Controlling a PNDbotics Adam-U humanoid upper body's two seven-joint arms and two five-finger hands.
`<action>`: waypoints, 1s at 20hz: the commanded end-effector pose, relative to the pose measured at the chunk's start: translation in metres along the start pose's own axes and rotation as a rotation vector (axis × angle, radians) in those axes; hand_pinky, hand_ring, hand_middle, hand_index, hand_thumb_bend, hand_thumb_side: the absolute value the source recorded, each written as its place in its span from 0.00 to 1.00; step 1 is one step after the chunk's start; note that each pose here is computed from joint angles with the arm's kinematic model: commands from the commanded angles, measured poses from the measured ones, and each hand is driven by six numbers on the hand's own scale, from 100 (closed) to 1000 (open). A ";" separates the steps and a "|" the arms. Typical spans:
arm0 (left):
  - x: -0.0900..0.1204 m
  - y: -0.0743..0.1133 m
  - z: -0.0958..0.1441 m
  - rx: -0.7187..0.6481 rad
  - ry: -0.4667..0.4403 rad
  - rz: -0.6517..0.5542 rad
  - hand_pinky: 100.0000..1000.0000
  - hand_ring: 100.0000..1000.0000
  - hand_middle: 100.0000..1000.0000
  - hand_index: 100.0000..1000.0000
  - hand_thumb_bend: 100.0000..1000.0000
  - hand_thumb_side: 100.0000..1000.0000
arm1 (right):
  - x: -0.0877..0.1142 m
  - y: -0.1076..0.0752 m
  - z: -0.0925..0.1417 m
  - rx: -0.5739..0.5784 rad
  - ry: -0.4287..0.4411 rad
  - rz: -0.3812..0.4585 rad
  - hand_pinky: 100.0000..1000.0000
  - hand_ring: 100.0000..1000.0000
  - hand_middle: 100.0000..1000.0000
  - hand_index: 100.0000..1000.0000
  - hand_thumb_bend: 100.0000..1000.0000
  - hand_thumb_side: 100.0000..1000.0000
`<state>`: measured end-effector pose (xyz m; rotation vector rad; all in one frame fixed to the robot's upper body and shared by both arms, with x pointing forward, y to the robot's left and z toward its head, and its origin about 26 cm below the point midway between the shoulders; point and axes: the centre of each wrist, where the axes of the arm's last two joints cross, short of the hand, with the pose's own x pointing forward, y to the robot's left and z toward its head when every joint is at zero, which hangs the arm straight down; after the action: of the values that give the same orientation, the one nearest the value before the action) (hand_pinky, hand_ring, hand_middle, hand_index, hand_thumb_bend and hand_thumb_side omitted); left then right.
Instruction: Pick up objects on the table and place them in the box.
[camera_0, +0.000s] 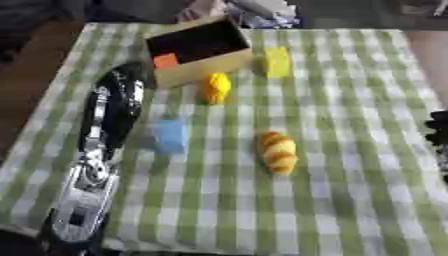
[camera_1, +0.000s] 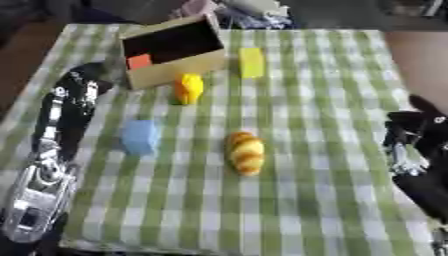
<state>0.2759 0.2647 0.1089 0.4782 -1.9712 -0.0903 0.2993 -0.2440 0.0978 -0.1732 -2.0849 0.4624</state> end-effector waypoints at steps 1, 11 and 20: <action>0.006 0.005 -0.002 0.005 -0.029 -0.013 0.73 0.63 0.67 0.75 0.00 0.72 | 0.004 -0.003 -0.003 0.001 -0.019 0.009 0.64 0.71 0.68 0.93 0.00 0.41; 0.012 0.021 -0.005 -0.044 -0.070 -0.110 0.74 0.66 0.71 0.78 0.01 0.65 | 0.003 -0.004 -0.002 0.004 -0.017 0.013 0.64 0.71 0.68 0.93 0.00 0.41; 0.017 0.075 -0.014 -0.473 -0.126 -0.612 0.76 0.70 0.75 0.84 0.18 0.41 | 0.002 -0.005 -0.001 0.014 -0.010 0.020 0.64 0.71 0.68 0.93 0.00 0.41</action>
<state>0.2617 0.3228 0.1368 0.7082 -1.8114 -0.8398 0.2992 -0.2442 0.0971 -0.1707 -2.0799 0.4687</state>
